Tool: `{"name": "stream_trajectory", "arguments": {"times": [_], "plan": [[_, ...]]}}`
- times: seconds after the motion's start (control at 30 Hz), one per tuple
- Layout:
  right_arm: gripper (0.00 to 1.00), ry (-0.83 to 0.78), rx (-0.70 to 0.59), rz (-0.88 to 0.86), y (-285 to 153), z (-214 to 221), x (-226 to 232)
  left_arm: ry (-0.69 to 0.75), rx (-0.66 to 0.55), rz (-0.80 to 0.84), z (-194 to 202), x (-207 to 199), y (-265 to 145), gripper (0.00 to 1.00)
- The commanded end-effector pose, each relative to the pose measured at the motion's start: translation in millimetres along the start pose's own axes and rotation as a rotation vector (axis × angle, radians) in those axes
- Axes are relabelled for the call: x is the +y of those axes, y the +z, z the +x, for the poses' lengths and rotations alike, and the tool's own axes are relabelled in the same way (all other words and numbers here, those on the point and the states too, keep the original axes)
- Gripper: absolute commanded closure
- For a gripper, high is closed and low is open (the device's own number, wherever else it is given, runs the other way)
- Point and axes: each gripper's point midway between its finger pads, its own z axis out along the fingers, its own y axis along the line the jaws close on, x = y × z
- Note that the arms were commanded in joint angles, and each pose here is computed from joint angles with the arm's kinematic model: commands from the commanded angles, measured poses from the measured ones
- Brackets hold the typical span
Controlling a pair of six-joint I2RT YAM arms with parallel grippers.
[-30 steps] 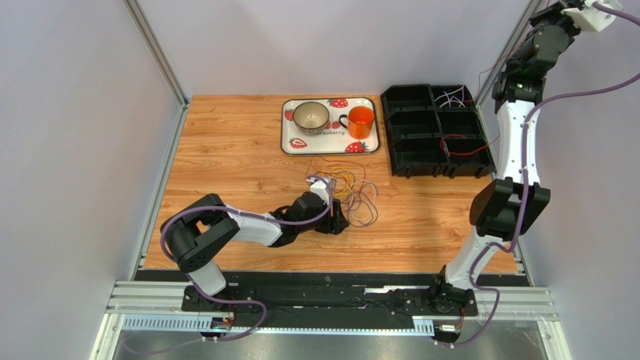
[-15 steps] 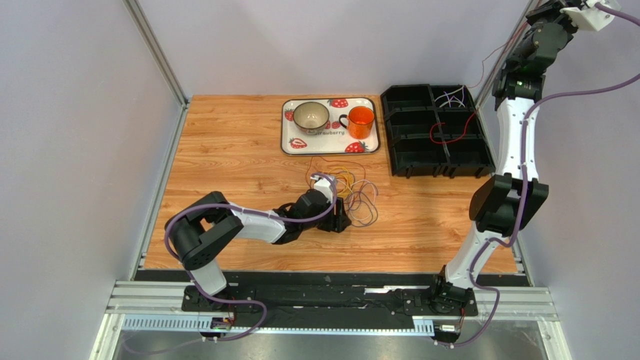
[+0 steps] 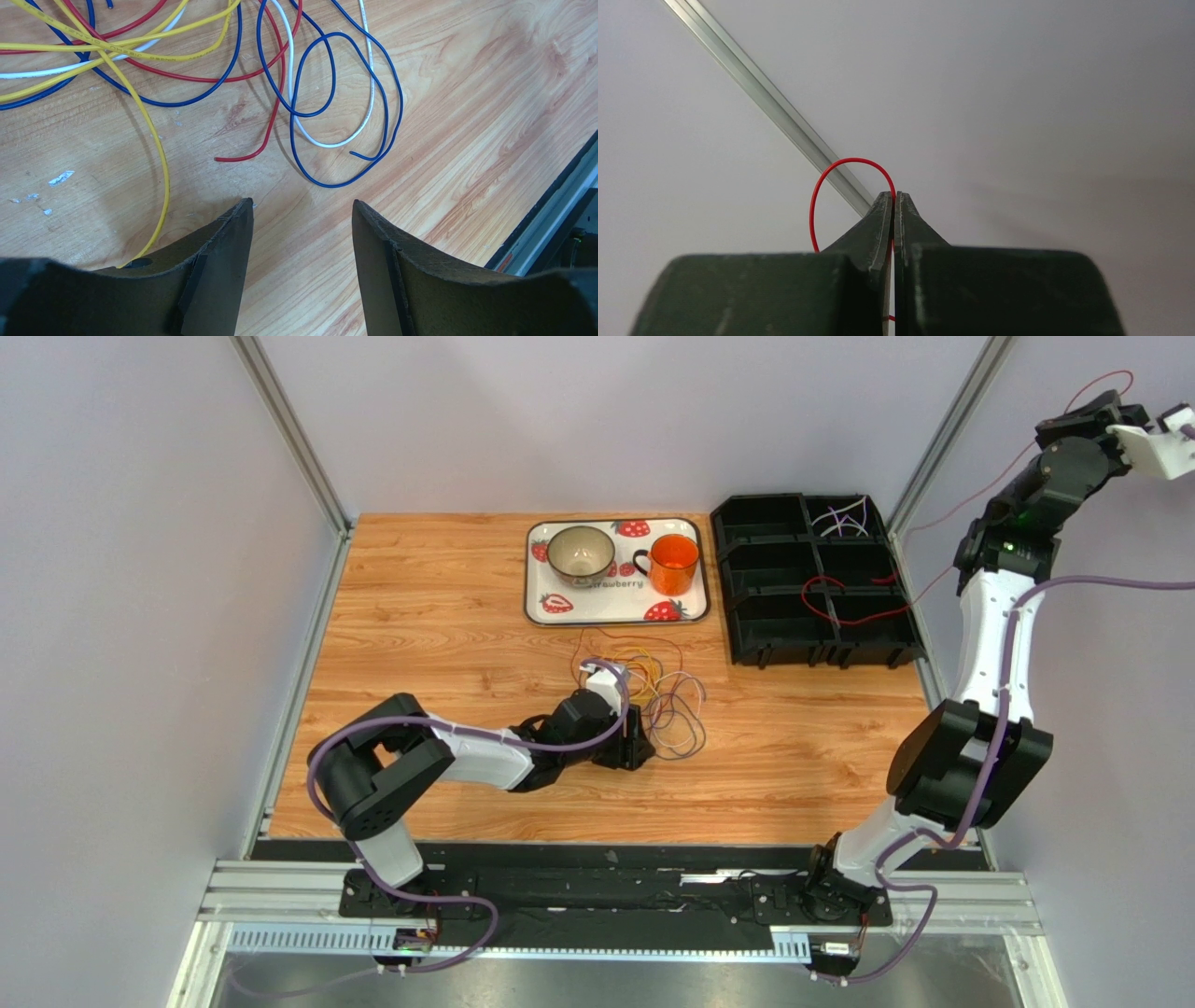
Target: Untangle the cables
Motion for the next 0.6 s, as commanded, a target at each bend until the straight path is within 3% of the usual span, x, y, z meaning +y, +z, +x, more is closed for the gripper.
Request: {"name": "stream_trajectory", "arguments": {"times": [0.0,0.57], "plan": [[1.00,0.091,-0.081,-0.026,-13.2,-50.7,14.3,0.013,-0.013,0.017,-1.1,-3.5,-6.8,0.37],[1.00,0.138,0.065,-0.036,-25.3,26.0,-16.8,0.013,-0.025,0.028,-3.5,-5.5,-11.1,0.38]]}}
